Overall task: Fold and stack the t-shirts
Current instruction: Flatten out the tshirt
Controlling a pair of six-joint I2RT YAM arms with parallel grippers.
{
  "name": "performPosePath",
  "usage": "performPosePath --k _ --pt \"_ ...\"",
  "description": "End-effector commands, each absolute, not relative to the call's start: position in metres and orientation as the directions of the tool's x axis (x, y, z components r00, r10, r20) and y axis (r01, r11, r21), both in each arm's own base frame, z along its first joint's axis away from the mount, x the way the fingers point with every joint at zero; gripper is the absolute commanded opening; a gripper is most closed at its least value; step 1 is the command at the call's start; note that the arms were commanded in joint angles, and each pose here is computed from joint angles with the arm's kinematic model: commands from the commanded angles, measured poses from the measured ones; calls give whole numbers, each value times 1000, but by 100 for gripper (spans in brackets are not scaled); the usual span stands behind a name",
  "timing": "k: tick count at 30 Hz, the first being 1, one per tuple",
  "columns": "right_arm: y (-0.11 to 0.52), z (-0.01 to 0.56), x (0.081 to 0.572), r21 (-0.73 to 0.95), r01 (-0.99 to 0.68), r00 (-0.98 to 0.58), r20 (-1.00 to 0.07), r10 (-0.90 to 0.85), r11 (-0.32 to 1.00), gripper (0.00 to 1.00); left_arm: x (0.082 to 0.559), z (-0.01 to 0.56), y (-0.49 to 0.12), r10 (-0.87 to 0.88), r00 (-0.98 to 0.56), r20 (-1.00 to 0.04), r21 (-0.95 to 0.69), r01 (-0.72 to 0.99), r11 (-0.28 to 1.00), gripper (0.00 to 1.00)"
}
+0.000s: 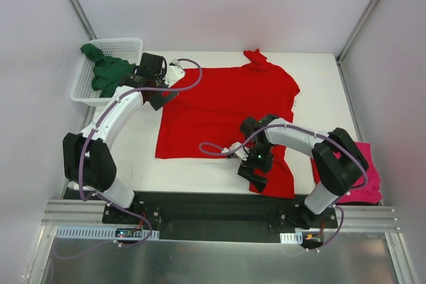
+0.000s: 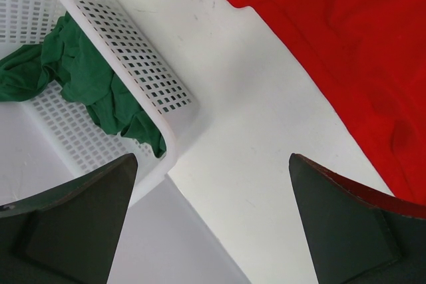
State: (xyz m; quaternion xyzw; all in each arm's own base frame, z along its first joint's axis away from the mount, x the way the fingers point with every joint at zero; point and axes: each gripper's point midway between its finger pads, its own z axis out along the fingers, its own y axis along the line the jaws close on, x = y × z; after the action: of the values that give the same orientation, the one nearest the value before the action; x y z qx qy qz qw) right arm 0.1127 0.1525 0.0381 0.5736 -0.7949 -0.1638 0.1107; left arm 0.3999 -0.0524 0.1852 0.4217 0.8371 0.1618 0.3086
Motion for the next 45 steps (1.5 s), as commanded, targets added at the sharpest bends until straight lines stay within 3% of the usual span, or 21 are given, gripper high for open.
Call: performPosePath --k 1,13,25,31,45 --pt "166 67 113 412 -874 -313 -69 -947 259 100 392 190 -47 817 -450 -361 549 605 576 99" --pt "157 85 69 597 -778 -243 3 -970 196 100 390 186 -44 825 -453 -339 555 612 564 99" --pt "172 32 93 538 -811 -266 12 -964 231 100 391 182 -42 832 -455 -317 560 618 551 99" --pt "170 13 89 569 -785 -253 68 -965 246 100 396 187 -42 834 -451 -319 570 612 549 99" --pt "219 35 102 623 -754 -266 -2 -964 207 100 396 186 -40 838 -452 -305 578 612 540 99"
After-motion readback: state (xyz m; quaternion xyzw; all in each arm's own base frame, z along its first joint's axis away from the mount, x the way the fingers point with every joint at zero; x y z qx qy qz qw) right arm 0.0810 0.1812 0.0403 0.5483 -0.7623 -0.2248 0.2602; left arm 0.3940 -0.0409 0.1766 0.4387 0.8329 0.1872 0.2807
